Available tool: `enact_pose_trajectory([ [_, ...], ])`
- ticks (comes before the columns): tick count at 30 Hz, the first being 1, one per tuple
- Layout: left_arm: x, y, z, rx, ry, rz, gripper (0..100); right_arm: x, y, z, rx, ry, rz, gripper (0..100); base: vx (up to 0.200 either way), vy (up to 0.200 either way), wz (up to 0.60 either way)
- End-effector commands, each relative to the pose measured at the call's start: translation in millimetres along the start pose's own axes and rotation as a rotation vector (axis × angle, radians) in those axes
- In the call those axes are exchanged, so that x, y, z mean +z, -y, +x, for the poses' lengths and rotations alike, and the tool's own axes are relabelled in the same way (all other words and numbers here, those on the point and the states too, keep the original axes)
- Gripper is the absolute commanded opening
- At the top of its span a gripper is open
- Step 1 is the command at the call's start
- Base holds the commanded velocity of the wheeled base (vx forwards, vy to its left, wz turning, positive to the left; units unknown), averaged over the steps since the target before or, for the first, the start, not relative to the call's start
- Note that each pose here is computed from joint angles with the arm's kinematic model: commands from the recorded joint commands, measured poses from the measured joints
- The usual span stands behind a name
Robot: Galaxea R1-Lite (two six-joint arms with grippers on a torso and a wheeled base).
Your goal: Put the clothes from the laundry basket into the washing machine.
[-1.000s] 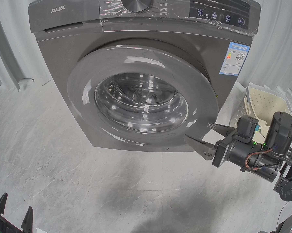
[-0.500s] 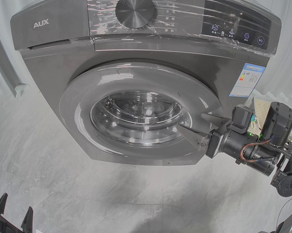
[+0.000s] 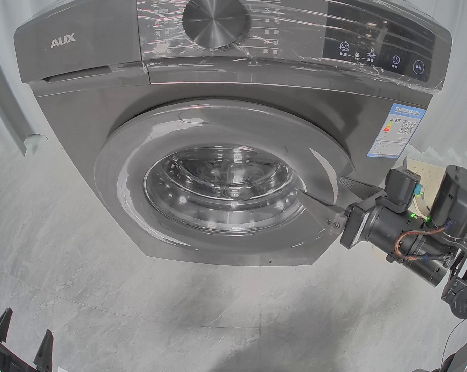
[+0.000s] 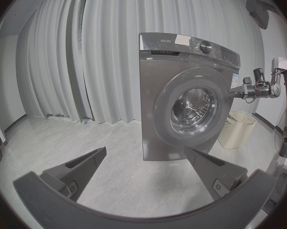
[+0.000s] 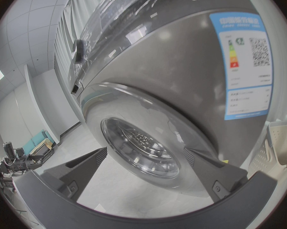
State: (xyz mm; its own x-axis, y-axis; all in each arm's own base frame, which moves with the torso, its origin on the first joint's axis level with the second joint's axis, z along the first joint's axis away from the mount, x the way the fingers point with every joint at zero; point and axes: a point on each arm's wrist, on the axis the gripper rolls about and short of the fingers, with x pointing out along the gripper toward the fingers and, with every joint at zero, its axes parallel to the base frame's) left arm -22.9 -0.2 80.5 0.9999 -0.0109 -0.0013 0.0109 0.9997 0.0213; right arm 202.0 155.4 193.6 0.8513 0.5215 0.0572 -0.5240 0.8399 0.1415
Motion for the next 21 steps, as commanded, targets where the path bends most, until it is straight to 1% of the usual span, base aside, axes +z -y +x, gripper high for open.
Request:
enact_pose_trajectory([
  [1,-5.2,0.1,0.3,0.000,-0.005,0.000,100,-7.0,-9.7,-44.3,0.082,-0.038,-0.010,100,0.000,0.000,0.00],
  [3,-5.2,0.1,0.3,0.000,-0.005,0.000,100,-15.0,-9.0,-70.5,0.113,-0.064,-0.016,100,0.000,0.000,0.00],
  [4,-5.2,0.1,0.3,0.000,-0.005,0.000,100,-16.6,-7.2,-79.2,0.115,-0.065,-0.024,100,0.000,0.000,0.00],
  [5,-5.2,0.1,0.3,0.000,-0.005,0.000,100,-16.6,-7.2,-79.2,0.115,-0.065,-0.024,100,0.000,0.000,0.00],
  [6,-5.2,0.1,0.3,0.000,-0.005,0.000,100,-17.5,0.6,-101.9,0.102,-0.045,-0.039,100,0.000,0.000,0.00],
  [8,-5.2,0.1,0.3,0.000,-0.005,0.000,100,-16.6,9.3,-120.4,0.068,-0.017,-0.042,100,0.000,0.000,0.00],
  [11,-5.2,0.1,0.3,0.000,-0.005,0.000,100,-13.9,27.8,-146.5,-0.057,0.048,-0.049,100,0.000,0.000,0.00],
  [12,-5.2,0.1,0.3,0.000,-0.005,0.000,100,-15.1,32.9,-155.1,-0.100,0.060,-0.060,100,0.000,0.000,0.00],
  [13,-5.2,0.1,0.3,0.000,-0.005,0.000,100,-15.9,35.1,-160.1,-0.121,0.067,-0.069,100,0.000,0.000,0.00],
  [14,-5.2,0.1,0.3,0.000,-0.005,0.000,100,-19.3,39.0,-170.5,-0.164,0.072,-0.090,100,0.000,0.000,0.00],
  [15,-5.2,0.1,0.3,0.000,-0.005,-0.001,100,-21.6,41.4,-179.0,-0.199,0.079,-0.103,100,0.000,0.000,0.00],
  [18,-5.2,0.1,0.3,0.000,-0.005,-0.001,100,-21.4,44.6,-198.0,-0.286,0.115,-0.114,100,0.000,0.000,0.00],
  [19,-5.2,0.1,0.3,0.000,-0.005,-0.001,100,-21.4,44.6,-198.0,-0.286,0.115,-0.114,100,0.000,0.000,0.00],
  [20,-5.2,0.1,0.3,0.002,-0.005,-0.001,100,-23.7,45.2,-210.5,-0.344,0.131,-0.119,100,0.000,0.000,0.00],
  [21,-5.2,0.1,0.3,0.000,-0.005,-0.001,100,-26.3,45.1,-216.5,-0.370,0.130,-0.120,100,0.000,0.000,0.00],
])
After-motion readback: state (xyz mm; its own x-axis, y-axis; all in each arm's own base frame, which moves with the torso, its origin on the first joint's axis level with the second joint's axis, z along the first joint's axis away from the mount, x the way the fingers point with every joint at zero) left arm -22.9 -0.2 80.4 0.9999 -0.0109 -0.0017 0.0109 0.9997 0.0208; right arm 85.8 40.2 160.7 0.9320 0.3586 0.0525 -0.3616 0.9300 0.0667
